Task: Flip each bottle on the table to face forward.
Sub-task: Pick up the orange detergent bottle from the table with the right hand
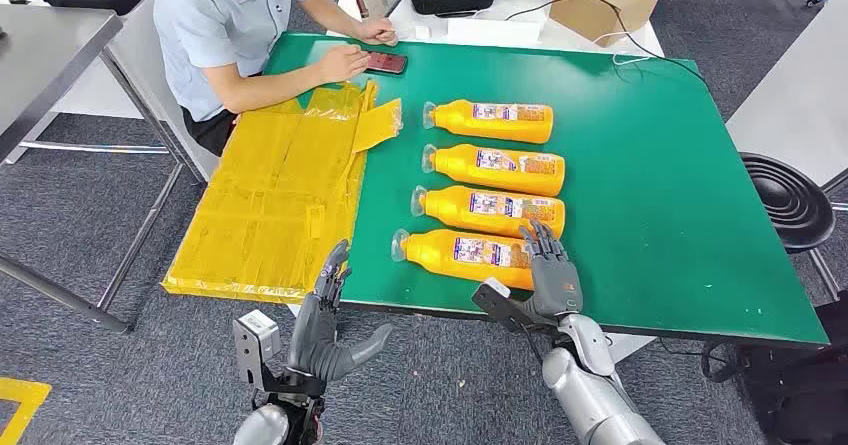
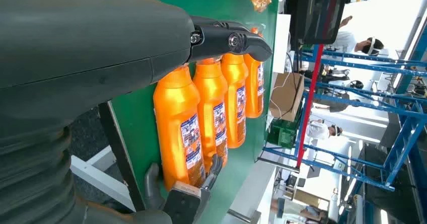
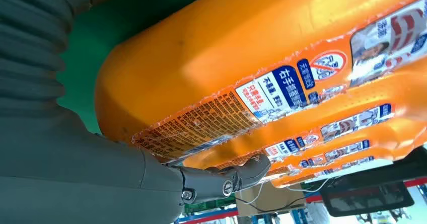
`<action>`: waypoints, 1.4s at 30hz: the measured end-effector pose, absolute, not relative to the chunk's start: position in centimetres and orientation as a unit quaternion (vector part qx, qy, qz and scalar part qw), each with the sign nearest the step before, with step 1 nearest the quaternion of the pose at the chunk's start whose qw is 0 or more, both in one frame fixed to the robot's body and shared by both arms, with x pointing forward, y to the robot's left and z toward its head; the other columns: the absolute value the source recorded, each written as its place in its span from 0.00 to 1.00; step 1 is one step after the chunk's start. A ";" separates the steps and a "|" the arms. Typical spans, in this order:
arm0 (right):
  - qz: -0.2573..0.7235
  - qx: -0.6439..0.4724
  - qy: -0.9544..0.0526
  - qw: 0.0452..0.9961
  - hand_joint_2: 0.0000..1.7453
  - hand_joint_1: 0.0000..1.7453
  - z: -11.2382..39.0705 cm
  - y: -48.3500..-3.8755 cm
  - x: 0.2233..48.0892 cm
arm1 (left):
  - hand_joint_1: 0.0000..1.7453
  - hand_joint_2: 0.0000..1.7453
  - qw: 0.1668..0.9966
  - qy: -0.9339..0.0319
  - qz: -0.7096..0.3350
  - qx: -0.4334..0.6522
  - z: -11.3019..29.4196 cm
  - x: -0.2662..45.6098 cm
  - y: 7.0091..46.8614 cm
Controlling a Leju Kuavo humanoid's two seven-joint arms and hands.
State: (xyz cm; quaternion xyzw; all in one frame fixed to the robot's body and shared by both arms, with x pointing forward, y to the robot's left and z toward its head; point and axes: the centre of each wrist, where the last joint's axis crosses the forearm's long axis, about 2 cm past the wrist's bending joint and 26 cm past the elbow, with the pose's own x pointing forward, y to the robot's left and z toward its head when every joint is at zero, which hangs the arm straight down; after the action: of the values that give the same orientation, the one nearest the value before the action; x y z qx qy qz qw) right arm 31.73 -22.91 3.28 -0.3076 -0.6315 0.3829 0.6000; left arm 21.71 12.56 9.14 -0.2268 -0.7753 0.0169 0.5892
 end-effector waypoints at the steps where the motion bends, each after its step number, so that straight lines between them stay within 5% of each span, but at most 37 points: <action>1: 0.388 -0.309 -0.627 0.601 1.00 0.00 3.3 -22.9 31.8 | 0.00 1.00 0.589 -0.775 0.017 -0.227 9.2 21.7 12.5; 2: 0.393 -0.311 -0.622 0.602 1.00 0.03 3.4 -22.8 32.0 | 0.00 1.00 0.589 -0.775 0.017 -0.227 9.2 21.7 12.5; 6: 0.433 -0.327 -0.577 0.611 1.00 0.92 4.1 -22.4 33.1 | 0.00 1.00 0.589 -0.775 0.013 -0.228 9.4 22.0 12.5; 8: 0.450 -0.332 -0.561 0.610 1.00 0.99 4.3 -22.4 33.6 | 0.00 1.00 0.588 -0.775 0.012 -0.229 9.5 22.1 12.5; 26: 0.528 -0.321 -0.507 0.601 1.00 0.97 5.2 -22.4 35.4 | 0.00 1.00 0.585 -0.777 0.015 -0.233 9.8 23.0 12.6; 42: 0.464 -0.194 -0.614 0.608 1.00 0.92 3.6 -22.8 33.6 | 0.00 1.00 0.593 -0.770 0.062 -0.227 9.9 23.6 12.9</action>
State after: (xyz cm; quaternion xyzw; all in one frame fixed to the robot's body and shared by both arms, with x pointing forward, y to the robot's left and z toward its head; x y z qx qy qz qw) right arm 33.58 -22.78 3.62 -0.1945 -0.6140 0.4643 0.6080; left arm 23.61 12.88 9.86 -0.2275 -0.7697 0.0621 0.5933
